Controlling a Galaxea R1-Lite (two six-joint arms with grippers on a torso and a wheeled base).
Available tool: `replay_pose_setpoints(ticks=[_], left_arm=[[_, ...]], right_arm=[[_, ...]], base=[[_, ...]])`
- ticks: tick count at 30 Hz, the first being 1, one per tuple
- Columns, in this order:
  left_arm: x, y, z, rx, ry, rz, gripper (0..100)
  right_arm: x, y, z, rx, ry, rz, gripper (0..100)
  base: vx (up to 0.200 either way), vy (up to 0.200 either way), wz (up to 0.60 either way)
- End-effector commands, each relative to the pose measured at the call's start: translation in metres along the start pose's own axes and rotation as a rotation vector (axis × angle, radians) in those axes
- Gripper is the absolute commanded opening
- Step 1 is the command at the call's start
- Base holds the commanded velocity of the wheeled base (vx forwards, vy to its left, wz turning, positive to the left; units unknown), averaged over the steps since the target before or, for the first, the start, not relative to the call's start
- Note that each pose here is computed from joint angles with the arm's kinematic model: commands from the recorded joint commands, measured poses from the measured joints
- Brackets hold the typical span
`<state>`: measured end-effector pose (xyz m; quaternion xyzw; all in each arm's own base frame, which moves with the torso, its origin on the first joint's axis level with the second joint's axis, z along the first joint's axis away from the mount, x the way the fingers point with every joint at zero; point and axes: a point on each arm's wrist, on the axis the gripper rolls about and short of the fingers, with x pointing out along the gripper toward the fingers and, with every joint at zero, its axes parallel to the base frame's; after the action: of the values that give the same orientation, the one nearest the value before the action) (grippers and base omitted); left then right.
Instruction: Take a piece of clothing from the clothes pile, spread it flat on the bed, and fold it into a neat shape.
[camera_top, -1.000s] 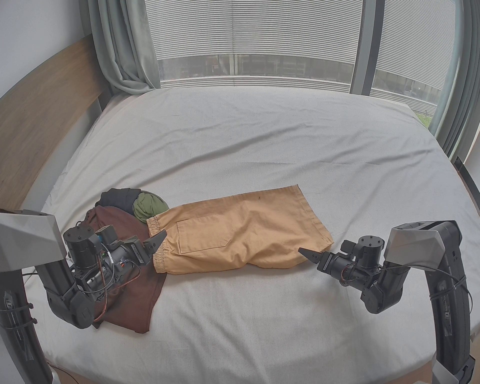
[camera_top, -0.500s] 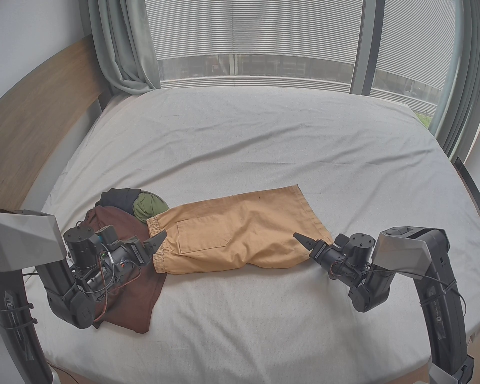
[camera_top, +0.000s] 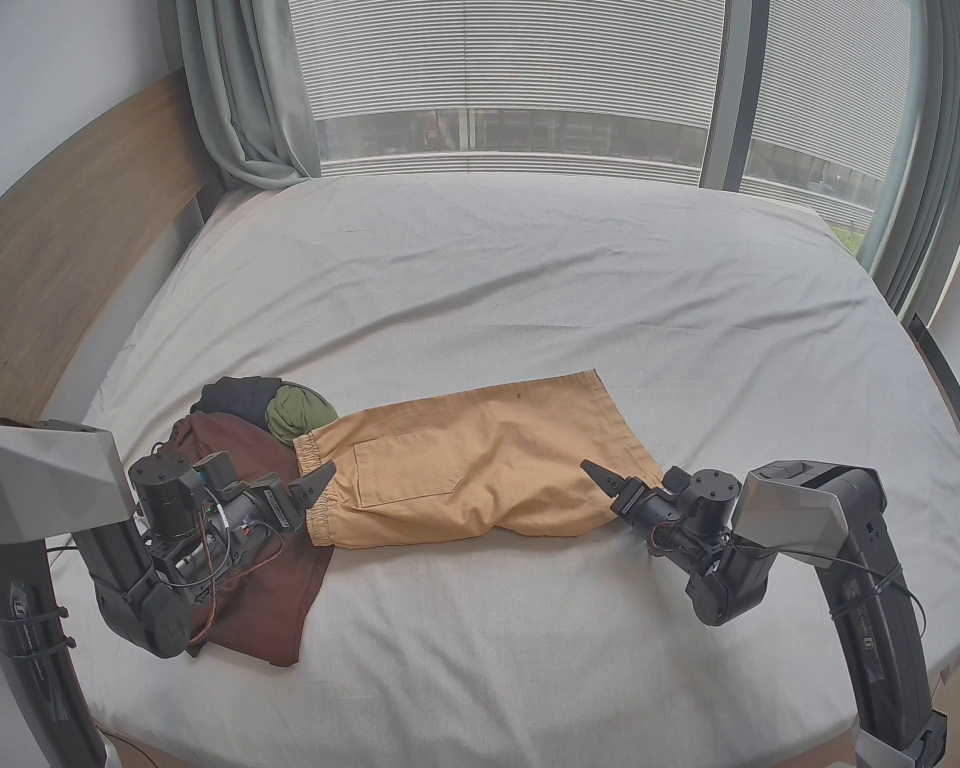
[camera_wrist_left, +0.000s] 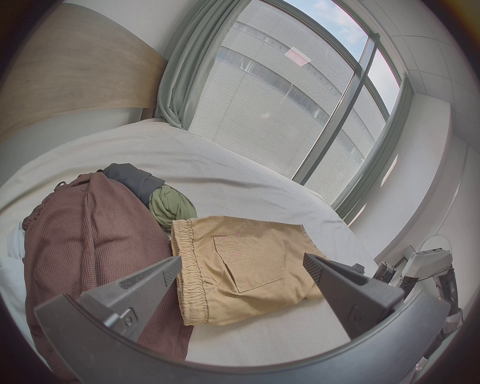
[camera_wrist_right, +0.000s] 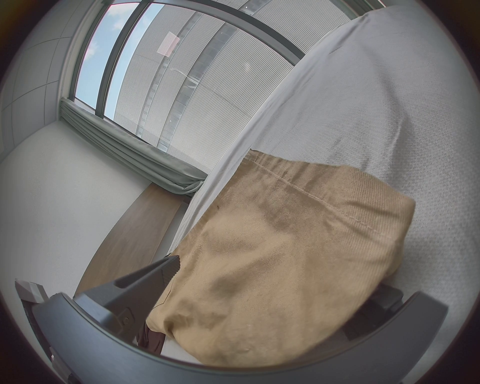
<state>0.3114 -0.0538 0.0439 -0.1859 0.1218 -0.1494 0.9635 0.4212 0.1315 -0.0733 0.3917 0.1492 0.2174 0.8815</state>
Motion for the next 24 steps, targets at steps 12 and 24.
replay_pose_setpoints(ticks=[12,24], left_arm=[[0.0,0.002,-0.001,-0.005,0.003,0.003,100],[0.001,0.006,0.002,-0.038,-0.008,0.008,100]], right_arm=[[-0.004,0.002,-0.006,0.006,0.023,-0.013,0],[-0.052,0.026,0.004,-0.015,0.087,-0.098,0]], base=[[0.0,0.0,0.0],[0.0,0.0,0.0]])
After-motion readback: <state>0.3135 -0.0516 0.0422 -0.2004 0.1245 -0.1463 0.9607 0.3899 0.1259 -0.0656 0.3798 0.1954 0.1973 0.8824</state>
